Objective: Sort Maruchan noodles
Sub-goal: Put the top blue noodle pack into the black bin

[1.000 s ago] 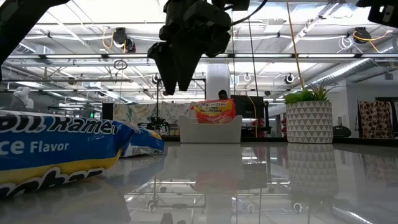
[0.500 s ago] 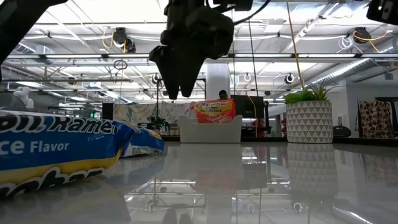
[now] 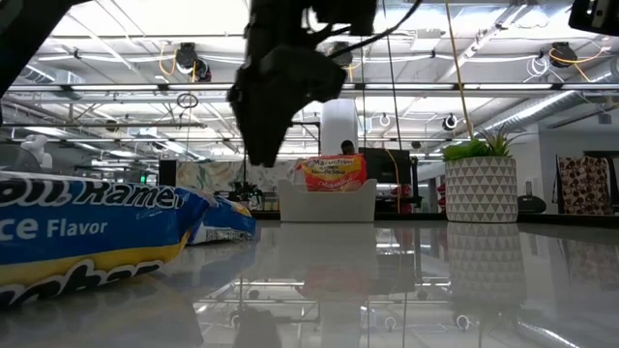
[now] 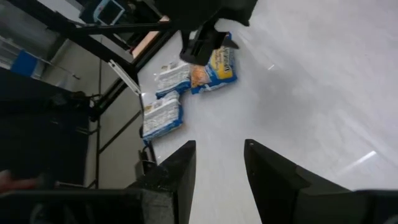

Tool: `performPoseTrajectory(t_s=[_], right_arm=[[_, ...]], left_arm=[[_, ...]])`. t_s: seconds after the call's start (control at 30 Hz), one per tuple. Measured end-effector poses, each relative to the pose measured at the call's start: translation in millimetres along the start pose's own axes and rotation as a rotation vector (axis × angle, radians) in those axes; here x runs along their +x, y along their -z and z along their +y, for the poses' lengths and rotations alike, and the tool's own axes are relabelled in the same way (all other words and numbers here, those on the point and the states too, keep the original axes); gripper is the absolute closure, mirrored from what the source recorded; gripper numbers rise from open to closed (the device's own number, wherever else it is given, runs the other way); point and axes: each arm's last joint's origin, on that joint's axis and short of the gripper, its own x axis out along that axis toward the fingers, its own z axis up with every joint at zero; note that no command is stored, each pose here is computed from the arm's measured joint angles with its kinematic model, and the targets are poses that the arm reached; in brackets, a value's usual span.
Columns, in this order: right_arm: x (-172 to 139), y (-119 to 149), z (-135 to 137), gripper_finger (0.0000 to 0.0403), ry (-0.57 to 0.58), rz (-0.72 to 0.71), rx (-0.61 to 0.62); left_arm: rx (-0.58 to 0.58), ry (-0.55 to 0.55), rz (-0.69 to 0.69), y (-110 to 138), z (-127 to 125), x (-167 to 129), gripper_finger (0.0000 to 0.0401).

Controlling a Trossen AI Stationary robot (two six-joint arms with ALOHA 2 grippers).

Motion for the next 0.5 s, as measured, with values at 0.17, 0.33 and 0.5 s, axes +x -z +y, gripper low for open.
performPoseTrajectory(t_s=[0.17,0.33,0.5], right_arm=[[0,-1,2,0.0276,-0.023,-0.008,0.016],[0,-2,2,0.0276,-0.021,-0.013,0.001],[3,-6,0,0.0276,0.001,-0.033,-0.042]], left_arm=[[-0.049,0.003,-0.004,30,26,9,0.0183],[-0.208,0.104,-0.105,75,54,-3,0.0183],[-0.458,0.273,-0.136,113,75,5,0.0183]])
